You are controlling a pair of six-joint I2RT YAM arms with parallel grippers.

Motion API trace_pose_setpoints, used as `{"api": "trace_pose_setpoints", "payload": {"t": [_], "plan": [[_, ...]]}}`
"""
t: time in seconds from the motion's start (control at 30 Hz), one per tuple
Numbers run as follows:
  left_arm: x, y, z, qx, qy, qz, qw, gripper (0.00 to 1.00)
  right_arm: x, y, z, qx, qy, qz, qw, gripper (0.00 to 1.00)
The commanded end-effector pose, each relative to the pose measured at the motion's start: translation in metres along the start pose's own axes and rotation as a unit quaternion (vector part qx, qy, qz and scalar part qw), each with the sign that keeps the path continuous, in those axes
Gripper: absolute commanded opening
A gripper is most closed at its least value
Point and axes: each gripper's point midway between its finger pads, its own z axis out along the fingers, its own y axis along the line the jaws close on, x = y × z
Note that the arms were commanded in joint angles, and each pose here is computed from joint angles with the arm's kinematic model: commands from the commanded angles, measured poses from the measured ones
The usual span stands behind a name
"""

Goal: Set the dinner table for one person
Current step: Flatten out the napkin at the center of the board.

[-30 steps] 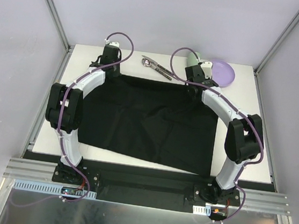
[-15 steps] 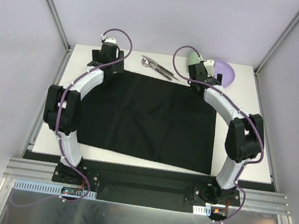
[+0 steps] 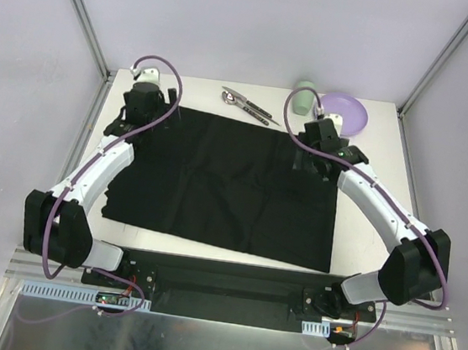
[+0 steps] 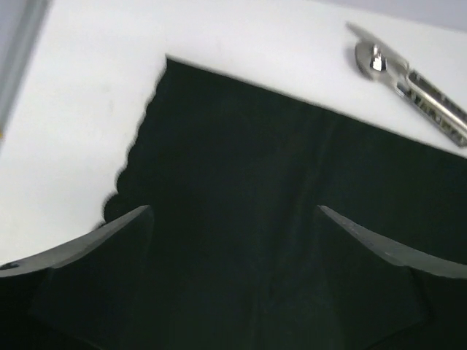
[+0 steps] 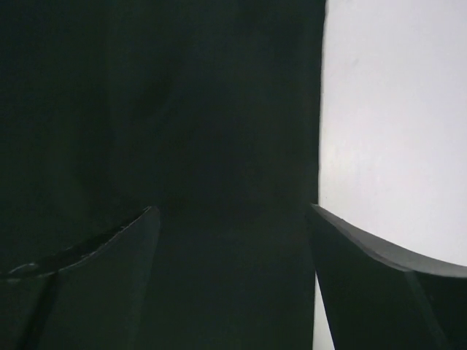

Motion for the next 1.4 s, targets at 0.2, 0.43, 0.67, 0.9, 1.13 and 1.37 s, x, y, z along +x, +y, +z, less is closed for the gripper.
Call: {"api": "trace_pose_setpoints", "payload": {"t": [0.2, 0.43, 0.67, 0.9, 1.13, 1.37], "plan": [[0.115, -0.045, 0.022, 0.047, 0.156, -0.007, 0.987, 0.0, 0.098, 0.05, -0.011, -0.106, 0.113, 0.036, 0.987, 0.06], [0.142, -0.06, 0.052, 0.05, 0.196, 0.015, 0.979, 0.0, 0.141, 0.065, 0.009, -0.104, 0.157, 0.043, 0.981, 0.01], [0.168, -0.066, 0.072, 0.054, 0.236, 0.023, 0.97, 0.0, 0.154, 0.079, 0.025, -0.108, 0.182, 0.028, 0.977, 0.01], [0.191, -0.061, 0.072, 0.047, 0.275, 0.016, 0.96, 0.0, 0.162, 0.089, 0.04, -0.106, 0.206, 0.008, 0.973, 0.01], [0.207, -0.045, 0.065, 0.026, 0.303, 0.006, 0.953, 0.0, 0.173, 0.087, 0.057, -0.092, 0.231, -0.002, 0.969, 0.01], [0.221, -0.032, 0.053, 0.004, 0.327, -0.002, 0.945, 0.0, 0.179, 0.077, 0.071, -0.075, 0.249, -0.008, 0.966, 0.01]]}}
